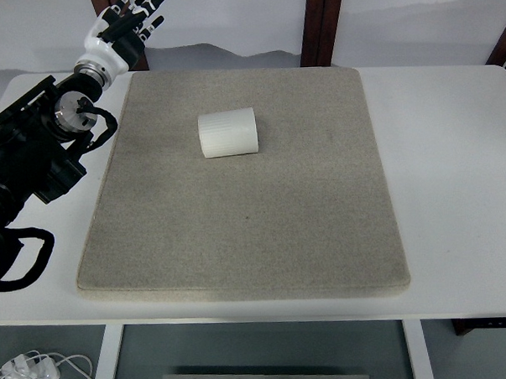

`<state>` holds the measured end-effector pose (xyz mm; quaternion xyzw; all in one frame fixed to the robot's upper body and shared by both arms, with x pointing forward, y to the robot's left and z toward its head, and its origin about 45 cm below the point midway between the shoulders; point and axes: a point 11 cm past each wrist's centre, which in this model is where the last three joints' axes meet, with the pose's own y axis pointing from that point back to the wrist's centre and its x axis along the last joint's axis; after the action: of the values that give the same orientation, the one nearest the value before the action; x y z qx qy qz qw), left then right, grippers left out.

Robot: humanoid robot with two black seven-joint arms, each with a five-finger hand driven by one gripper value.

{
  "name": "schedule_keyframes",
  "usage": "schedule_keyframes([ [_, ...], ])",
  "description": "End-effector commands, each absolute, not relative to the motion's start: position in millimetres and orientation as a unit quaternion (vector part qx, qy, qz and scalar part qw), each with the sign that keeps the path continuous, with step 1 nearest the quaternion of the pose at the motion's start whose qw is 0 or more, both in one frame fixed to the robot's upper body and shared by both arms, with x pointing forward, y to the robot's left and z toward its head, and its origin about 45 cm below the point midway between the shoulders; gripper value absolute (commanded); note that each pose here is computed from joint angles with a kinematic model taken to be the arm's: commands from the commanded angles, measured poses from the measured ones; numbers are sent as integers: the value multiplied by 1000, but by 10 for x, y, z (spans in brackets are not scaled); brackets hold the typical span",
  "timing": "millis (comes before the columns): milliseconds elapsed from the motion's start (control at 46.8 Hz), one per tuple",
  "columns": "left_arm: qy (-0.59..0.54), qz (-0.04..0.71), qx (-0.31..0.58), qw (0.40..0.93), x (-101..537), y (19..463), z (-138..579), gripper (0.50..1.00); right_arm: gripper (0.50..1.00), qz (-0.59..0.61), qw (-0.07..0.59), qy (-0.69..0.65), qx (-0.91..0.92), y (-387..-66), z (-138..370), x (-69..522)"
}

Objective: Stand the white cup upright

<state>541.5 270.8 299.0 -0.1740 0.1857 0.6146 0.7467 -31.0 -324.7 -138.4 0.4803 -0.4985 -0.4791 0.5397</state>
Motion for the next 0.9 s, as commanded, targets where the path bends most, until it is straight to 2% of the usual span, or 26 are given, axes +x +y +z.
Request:
schedule_keyframes([
  [0, 162, 606, -157, 763, 5432, 2676, 3081, 996, 952, -479, 540, -499, 480, -3247, -1384, -310],
  [128, 109, 586, -100, 797, 5437, 2611, 3161, 996, 952, -479, 540, -498, 480, -3247, -1384, -310],
  [256, 58, 535, -36, 842, 5389, 2381, 3170, 996, 952, -479, 540, -498, 480, -3247, -1384, -310],
  [406, -2, 501, 22, 865, 5341, 2299, 3239, 992, 952, -479, 540, -498, 480, -3247, -1384, -310],
  [641, -125, 430, 140, 883, 5242, 2092, 3218, 988, 952, -479, 540, -499, 480, -3247, -1384, -310],
  [876, -187, 363, 231, 883, 5120, 1953, 3117, 979, 952, -479, 540, -498, 480, -3247, -1384, -310],
])
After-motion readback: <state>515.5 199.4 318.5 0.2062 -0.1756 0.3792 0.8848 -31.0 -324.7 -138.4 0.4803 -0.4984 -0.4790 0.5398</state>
